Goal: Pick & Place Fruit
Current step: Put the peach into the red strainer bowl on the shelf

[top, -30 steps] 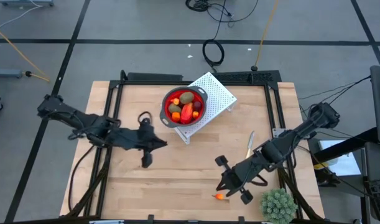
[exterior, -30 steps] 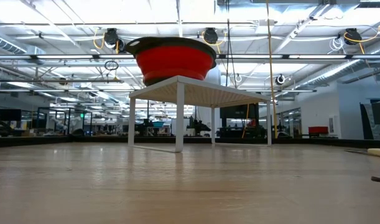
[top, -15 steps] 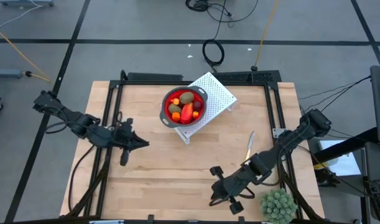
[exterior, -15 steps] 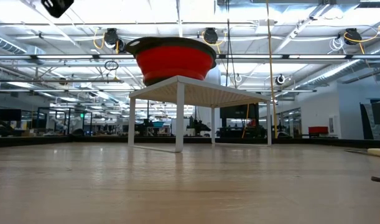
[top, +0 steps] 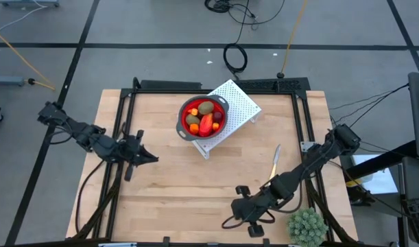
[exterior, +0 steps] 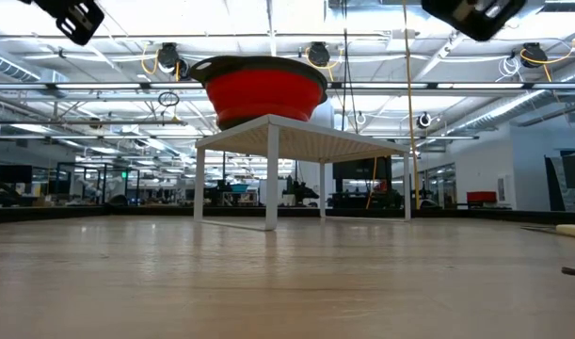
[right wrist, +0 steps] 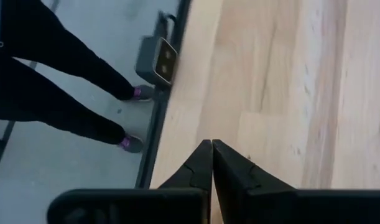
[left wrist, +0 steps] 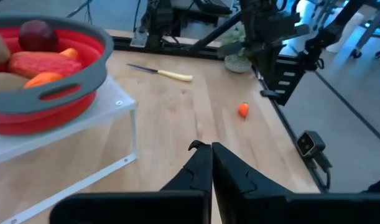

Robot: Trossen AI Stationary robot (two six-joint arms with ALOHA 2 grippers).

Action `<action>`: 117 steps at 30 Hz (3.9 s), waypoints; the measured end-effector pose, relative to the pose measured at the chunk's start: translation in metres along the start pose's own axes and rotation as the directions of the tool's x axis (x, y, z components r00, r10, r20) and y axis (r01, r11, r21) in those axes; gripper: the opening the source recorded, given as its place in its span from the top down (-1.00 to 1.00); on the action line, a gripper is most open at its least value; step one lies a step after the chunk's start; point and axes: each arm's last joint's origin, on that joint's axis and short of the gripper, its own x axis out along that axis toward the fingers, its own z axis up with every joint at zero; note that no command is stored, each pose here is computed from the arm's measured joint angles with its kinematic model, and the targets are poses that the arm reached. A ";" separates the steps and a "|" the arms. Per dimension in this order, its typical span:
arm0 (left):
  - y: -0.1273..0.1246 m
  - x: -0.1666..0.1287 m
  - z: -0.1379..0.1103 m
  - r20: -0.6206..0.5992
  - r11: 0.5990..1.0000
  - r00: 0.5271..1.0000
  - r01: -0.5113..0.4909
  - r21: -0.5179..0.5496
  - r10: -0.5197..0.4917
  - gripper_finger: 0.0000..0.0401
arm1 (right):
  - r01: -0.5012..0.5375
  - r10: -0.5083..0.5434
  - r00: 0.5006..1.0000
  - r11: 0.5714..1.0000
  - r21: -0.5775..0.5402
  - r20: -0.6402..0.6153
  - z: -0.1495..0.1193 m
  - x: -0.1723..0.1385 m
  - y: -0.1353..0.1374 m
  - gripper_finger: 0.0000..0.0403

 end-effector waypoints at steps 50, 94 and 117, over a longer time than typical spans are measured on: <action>0.021 -0.014 -0.036 0.028 1.000 1.000 0.006 -0.026 -0.005 0.92 | 0.110 -0.078 0.976 0.983 0.147 -0.204 -0.044 0.055 -0.021 -0.20; 0.021 -0.014 -0.036 0.030 0.999 1.000 0.002 -0.035 -0.001 0.91 | 0.174 -0.178 0.968 0.984 -0.040 -0.175 -0.065 0.066 -0.045 -0.19; 0.021 -0.014 -0.036 0.030 0.999 1.000 0.002 -0.047 -0.001 0.98 | 0.138 -0.137 0.989 0.990 0.018 -0.050 -0.042 0.062 -0.059 0.43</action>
